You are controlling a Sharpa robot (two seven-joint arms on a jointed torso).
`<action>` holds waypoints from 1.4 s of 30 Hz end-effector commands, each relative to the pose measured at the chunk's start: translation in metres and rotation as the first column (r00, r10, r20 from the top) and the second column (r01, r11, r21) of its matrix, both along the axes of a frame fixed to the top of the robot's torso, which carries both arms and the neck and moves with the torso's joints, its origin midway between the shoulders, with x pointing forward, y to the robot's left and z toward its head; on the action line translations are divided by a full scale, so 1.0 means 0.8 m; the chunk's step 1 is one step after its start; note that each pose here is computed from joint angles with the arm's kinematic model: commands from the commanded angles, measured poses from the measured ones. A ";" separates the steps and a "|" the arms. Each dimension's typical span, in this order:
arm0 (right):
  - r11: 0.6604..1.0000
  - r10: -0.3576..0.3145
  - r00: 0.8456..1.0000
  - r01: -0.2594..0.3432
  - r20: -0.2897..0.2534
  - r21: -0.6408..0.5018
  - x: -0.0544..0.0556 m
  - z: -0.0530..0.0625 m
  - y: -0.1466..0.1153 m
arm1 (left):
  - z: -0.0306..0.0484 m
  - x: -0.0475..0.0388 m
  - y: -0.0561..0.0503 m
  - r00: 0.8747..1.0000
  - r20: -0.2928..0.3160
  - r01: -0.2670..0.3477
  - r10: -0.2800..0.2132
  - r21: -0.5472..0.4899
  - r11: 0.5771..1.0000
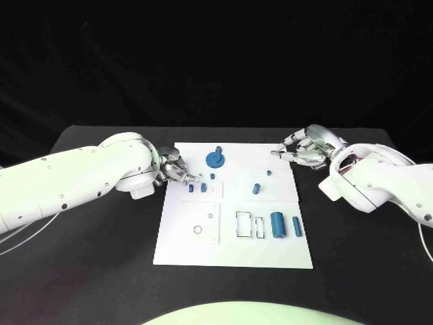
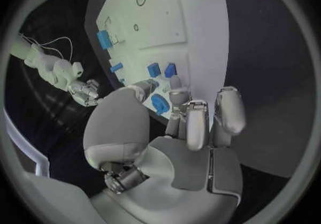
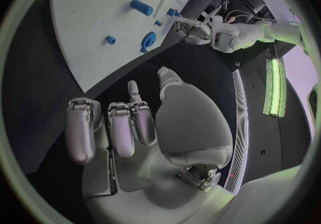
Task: Assemble the parts on the task board
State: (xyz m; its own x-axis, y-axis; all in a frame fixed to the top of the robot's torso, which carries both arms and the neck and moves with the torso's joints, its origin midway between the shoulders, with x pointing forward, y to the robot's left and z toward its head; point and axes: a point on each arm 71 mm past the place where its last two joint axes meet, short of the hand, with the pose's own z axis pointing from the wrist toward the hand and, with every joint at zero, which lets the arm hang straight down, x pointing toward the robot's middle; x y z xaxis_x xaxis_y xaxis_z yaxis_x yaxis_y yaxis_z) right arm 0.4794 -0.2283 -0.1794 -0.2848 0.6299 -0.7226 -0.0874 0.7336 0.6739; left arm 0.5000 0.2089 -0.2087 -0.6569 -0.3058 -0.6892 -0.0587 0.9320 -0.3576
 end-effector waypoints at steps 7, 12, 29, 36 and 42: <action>1.000 0.010 1.000 -0.010 0.009 0.001 -0.001 -0.001 0.001 | 0.0258 0.002 -0.018 0.989 0.146 0.050 -0.011 -0.269 0.962; 1.000 0.003 1.000 -0.003 0.011 -0.004 0.000 -0.001 0.000 | 0.0396 0.001 -0.027 0.956 0.293 0.116 -0.008 -0.354 0.928; 1.000 -0.012 1.000 0.012 0.024 -0.002 0.000 -0.001 -0.001 | 0.0140 -0.008 -0.058 0.818 0.522 0.357 -0.241 -0.133 0.925; 1.000 0.002 0.999 -0.001 0.038 -0.015 0.000 -0.001 0.002 | -0.0047 -0.003 -0.063 0.811 0.482 0.399 -0.332 -0.041 0.916; 1.000 0.006 0.999 -0.005 0.039 -0.019 0.000 -0.001 0.004 | -0.0128 0.005 -0.066 0.813 0.466 0.403 -0.350 -0.015 0.915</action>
State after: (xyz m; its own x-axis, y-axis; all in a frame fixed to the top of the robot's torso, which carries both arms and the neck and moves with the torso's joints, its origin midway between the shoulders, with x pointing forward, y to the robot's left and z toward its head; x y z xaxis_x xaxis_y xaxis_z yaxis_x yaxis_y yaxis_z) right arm 0.4796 -0.2272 -0.1810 -0.2634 0.6275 -0.7327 -0.0949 0.7390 0.6670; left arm 0.5045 0.1591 -0.2171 -0.3621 -0.2511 -0.8977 0.4331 0.8075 -0.4006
